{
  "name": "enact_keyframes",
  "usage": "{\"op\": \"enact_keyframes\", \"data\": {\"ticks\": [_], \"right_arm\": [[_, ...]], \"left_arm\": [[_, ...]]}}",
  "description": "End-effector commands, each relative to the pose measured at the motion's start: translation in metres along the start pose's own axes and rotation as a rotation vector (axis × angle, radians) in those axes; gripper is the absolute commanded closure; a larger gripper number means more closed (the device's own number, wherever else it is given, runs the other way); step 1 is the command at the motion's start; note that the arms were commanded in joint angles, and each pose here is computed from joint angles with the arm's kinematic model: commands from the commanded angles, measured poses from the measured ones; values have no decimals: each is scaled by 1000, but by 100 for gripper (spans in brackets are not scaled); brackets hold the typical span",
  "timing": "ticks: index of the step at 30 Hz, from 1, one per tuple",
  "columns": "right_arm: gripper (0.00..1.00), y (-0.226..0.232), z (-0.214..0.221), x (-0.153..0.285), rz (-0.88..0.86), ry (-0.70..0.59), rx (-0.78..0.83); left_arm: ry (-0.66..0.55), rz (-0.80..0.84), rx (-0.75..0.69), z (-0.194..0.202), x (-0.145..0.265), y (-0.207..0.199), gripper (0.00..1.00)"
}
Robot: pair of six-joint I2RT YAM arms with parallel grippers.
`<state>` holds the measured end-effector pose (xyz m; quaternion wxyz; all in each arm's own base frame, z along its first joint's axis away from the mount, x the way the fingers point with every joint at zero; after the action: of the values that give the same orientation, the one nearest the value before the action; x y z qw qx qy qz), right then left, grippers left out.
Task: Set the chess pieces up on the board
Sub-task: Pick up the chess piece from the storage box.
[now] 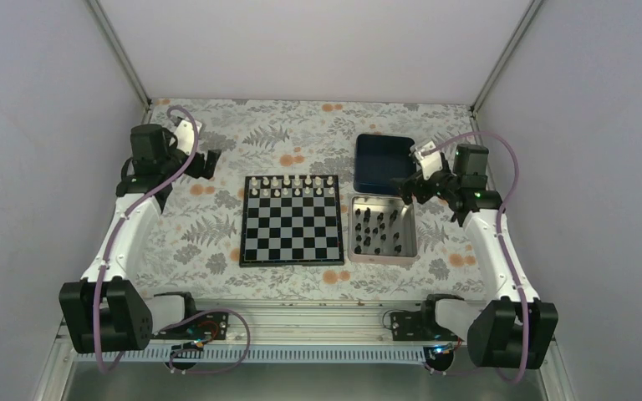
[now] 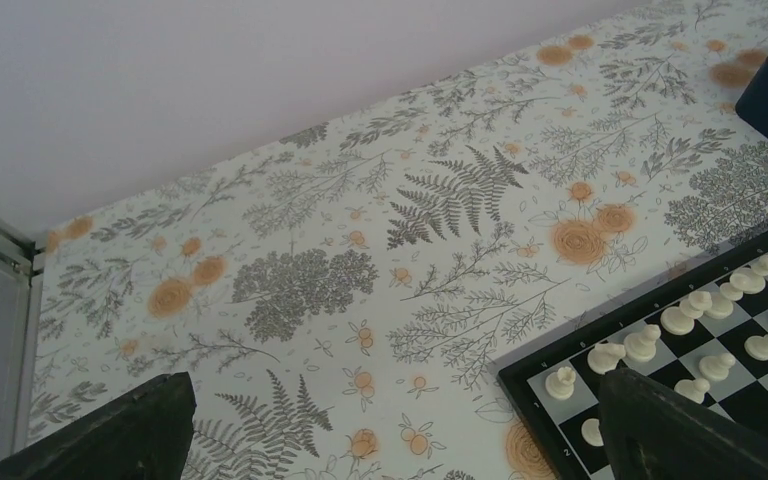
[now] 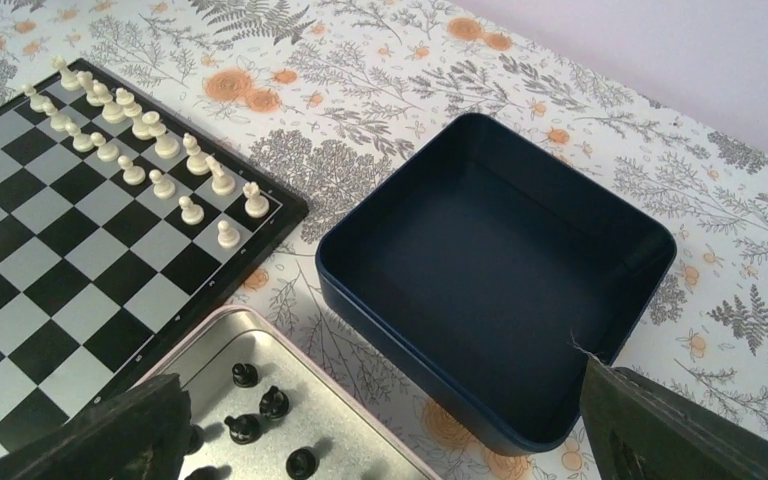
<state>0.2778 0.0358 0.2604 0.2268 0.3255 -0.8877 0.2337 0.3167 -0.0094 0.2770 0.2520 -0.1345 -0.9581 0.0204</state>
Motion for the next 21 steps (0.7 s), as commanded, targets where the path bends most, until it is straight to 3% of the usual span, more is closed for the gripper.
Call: {"op": "enact_keyframes", "data": {"ticks": [1, 11, 21], "right_arm": [[0, -2, -7, 13, 22, -5, 47], [2, 3, 3, 13, 1, 57, 44], [47, 13, 39, -6, -93, 256, -24]], "left_arm": [[-20, 5, -40, -12, 8, -1, 0], [-52, 38, -70, -17, 17, -7, 0], [-37, 33, -63, -14, 11, -5, 0]]}}
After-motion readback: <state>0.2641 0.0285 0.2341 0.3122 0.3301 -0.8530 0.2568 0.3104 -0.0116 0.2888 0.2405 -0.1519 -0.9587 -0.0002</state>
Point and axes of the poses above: each gripper's point midway between its finger pads, its own x axis back along the fingers, its own y axis along the line the jaws close on, z = x × y, the point moved 8 cm from there along x, back along the fingers, and after that the axes turned 14 degrees about x, right-handed, at the moved point
